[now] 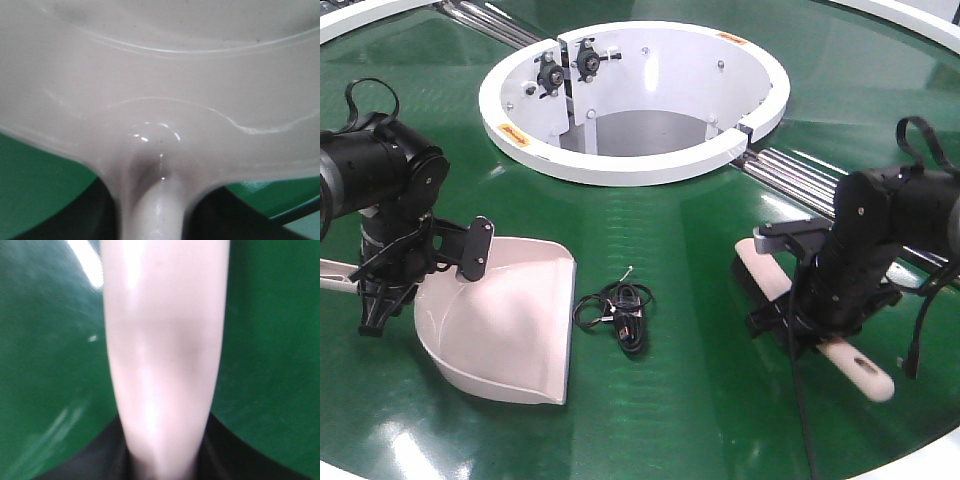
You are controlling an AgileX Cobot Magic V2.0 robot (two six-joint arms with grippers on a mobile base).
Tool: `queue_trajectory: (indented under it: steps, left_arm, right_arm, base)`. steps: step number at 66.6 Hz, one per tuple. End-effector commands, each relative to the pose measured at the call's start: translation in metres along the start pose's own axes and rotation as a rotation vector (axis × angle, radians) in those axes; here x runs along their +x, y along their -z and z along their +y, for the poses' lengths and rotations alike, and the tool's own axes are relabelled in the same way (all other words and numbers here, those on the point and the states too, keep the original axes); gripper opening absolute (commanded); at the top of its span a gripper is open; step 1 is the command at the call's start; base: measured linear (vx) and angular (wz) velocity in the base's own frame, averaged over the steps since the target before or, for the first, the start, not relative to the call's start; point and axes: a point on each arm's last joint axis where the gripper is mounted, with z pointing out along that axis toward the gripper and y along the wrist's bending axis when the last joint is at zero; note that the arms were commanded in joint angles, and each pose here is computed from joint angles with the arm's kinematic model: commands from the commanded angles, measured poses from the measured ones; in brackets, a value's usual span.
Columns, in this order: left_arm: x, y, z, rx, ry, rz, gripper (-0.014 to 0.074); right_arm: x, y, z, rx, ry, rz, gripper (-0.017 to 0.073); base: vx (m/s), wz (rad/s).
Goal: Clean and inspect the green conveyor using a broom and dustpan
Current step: 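Reach the right gripper to the pink brush handle and grasp it, then sweep the black cable into the dustpan with the right-held brush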
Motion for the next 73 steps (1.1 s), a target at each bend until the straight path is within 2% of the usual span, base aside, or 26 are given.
queue_trajectory:
  steps: [1, 19, 30, 46, 61, 73]
  left_arm:
    - [0.012, 0.026, -0.001, -0.065, 0.034, 0.003, -0.0006]
    - [0.012, 0.026, -0.001, -0.065, 0.034, 0.003, -0.0006]
    - [0.012, 0.026, -0.001, -0.065, 0.034, 0.003, -0.0006]
    - [0.012, 0.026, -0.001, -0.065, 0.034, 0.003, -0.0006]
    - [0.012, 0.026, -0.001, -0.065, 0.034, 0.003, -0.0006]
    - [0.012, 0.026, -0.001, -0.065, 0.034, 0.003, -0.0006]
  right_arm:
    - [-0.006, 0.037, 0.011, -0.004, 0.004, -0.105, -0.0008]
    - [-0.015, 0.059, 0.057, -0.032, 0.017, -0.155, -0.0004]
    - [-0.022, 0.047, 0.076, -0.019, 0.007, -0.051, -0.0004]
    - [-0.029, 0.019, 0.100, 0.051, -0.004, 0.038, -0.0004]
    - [-0.038, 0.012, 0.148, 0.059, 0.084, 0.100, -0.0004]
    - [-0.047, 0.018, 0.204, -0.073, 0.155, 0.059, -0.0004]
  base:
    - [0.00, 0.00]
    - [0.00, 0.00]
    - [0.00, 0.00]
    - [0.00, 0.00]
    - [0.00, 0.00]
    - [0.00, 0.00]
